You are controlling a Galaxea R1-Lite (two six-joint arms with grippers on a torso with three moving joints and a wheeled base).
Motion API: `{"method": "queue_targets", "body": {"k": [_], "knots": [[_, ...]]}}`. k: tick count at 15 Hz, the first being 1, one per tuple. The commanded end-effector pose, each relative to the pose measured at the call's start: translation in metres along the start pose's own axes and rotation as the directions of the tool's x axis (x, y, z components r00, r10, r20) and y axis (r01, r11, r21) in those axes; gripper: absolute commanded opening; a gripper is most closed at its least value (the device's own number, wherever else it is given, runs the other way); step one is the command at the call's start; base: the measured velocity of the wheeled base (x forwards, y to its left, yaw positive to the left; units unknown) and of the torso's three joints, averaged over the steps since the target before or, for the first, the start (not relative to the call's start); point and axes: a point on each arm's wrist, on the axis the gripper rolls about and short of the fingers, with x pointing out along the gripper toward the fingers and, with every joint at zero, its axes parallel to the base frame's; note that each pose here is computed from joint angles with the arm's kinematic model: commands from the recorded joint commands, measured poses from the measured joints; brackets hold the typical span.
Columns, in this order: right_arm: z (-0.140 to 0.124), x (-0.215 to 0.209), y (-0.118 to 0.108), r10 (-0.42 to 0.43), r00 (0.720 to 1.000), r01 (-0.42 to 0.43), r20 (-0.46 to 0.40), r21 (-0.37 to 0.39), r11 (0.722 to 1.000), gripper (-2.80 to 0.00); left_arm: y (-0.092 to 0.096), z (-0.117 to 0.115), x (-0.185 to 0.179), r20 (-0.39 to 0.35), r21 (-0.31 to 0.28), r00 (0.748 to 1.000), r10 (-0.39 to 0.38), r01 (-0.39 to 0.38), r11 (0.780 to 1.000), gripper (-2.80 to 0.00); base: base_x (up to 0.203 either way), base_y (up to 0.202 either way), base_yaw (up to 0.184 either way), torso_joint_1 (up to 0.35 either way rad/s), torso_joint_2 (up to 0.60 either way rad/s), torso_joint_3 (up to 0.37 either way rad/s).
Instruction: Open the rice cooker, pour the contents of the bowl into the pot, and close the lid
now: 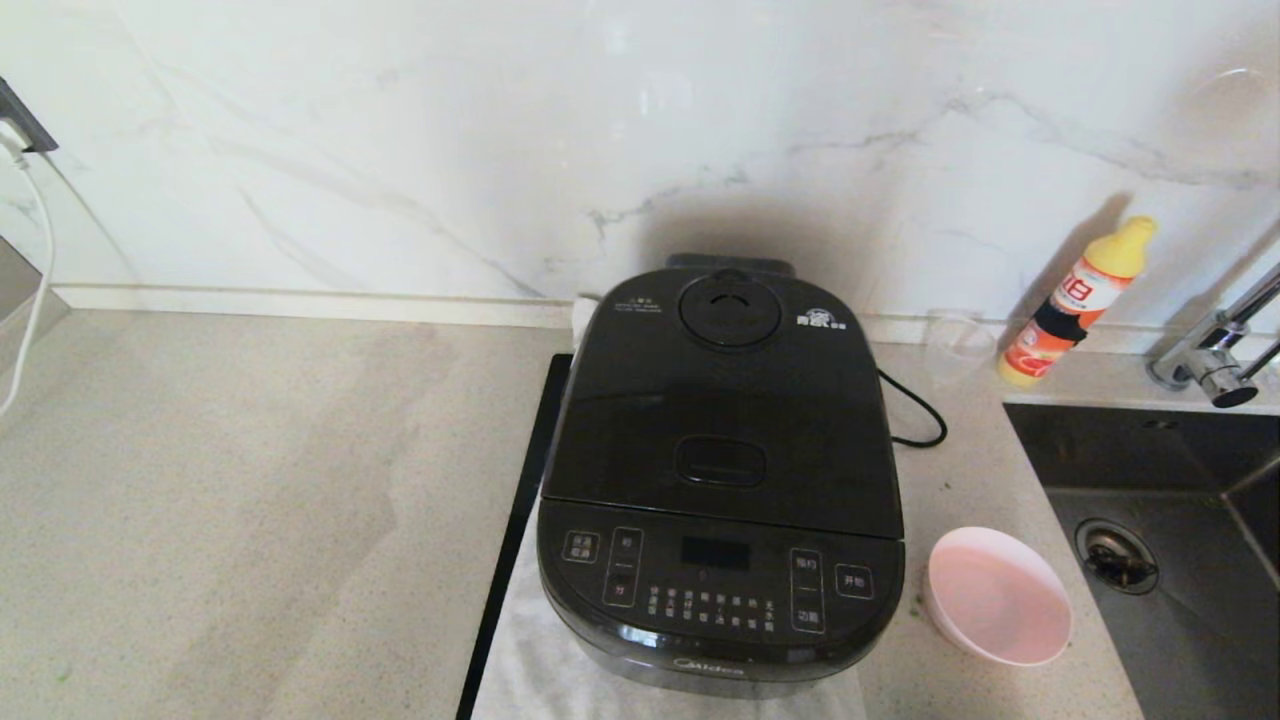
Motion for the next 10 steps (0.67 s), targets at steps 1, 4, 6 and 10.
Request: {"method": "queue_targets", "body": {"k": [1,4,6,10], "knots": [[-0.06,-0.03,0.002,-0.096,0.994,0.096,0.043,-0.012,0.995,-2.8,0.0,0.0,0.0,0.0,0.0,1.0,0.0,0.0,1.0,-2.8,0.0,0.0,0.0,0.0,0.0,0.0],[-0.106,-0.031,-0.001,-0.144,0.99,0.144,0.012,-0.059,0.988,-2.8,0.0,0.0,0.0,0.0,0.0,1.0,0.0,0.0,1.0,-2.8,0.0,0.0,0.0,0.0,0.0,0.0],[-0.134,-0.036,0.0,-0.118,0.992,0.122,0.04,-0.087,0.989,-2.8,0.0,0.0,0.0,0.0,0.0,1.0,0.0,0.0,1.0,-2.8,0.0,0.0,0.0,0.0,0.0,0.0],[-0.167,-0.022,0.003,-0.005,1.0,0.005,0.001,-0.047,0.999,-2.8,0.0,0.0,0.0,0.0,-0.001,1.0,0.0,0.0,1.0,-2.8,0.0,0.0,0.0,0.0,0.0,0.0]]}}
